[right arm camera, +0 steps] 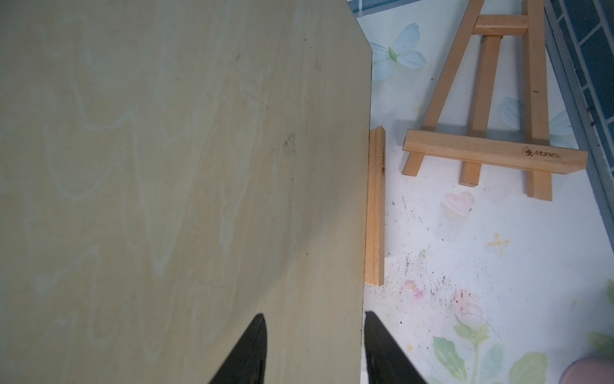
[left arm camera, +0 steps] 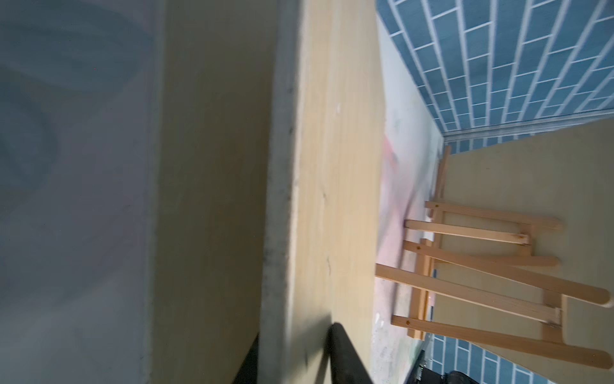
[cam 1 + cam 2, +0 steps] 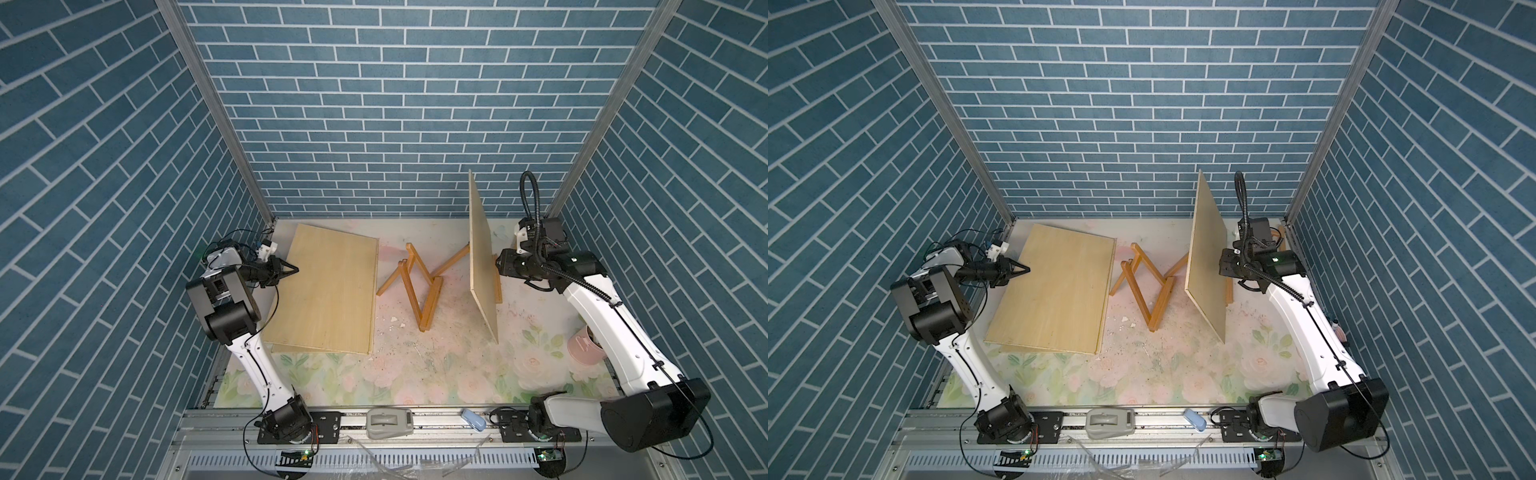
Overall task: Disassemble the easel
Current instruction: Place the drawing board on the drawing board.
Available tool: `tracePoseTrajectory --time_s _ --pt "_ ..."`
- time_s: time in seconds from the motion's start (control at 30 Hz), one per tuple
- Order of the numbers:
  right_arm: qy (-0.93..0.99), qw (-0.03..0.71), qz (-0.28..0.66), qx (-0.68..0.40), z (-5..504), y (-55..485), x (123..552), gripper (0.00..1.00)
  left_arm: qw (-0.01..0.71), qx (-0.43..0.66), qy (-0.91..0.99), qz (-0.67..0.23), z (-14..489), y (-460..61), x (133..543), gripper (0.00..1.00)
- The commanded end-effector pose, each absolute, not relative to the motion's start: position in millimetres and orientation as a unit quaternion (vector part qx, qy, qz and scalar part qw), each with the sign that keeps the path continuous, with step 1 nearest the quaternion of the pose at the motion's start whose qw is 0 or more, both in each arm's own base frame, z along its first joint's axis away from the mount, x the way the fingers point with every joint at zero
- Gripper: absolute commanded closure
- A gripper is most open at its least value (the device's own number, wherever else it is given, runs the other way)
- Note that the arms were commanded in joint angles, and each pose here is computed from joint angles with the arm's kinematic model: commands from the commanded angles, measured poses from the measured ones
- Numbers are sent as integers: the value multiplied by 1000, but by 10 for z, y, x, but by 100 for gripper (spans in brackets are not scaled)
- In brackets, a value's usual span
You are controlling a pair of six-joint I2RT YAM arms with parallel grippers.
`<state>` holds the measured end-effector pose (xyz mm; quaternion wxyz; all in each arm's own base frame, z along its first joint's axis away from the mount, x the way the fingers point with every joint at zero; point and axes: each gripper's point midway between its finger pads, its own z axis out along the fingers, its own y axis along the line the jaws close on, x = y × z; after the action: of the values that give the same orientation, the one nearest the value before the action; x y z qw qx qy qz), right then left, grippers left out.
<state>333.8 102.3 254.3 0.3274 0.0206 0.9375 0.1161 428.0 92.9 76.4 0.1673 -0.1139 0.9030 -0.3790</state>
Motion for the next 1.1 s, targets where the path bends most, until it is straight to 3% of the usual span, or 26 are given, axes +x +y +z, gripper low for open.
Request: tracePoseTrajectory --time_s 0.0,0.07,0.2,0.77,1.07 --pt "934 335 119 37 2648 1021 3347 52 25 -172 966 -191 74 1444 3772 65" --pt "934 334 118 37 2641 1023 3339 52 21 -174 967 -186 71 1459 3764 59" --pt "935 333 119 39 2632 1027 3327 52 27 -178 967 -182 95 1473 3791 57" --pt "936 331 114 34 2618 1027 3283 51 120 -185 966 -135 830 1506 3897 60" --pt "936 335 100 26 2632 976 3251 51 187 -163 960 -129 1374 1236 3840 62"
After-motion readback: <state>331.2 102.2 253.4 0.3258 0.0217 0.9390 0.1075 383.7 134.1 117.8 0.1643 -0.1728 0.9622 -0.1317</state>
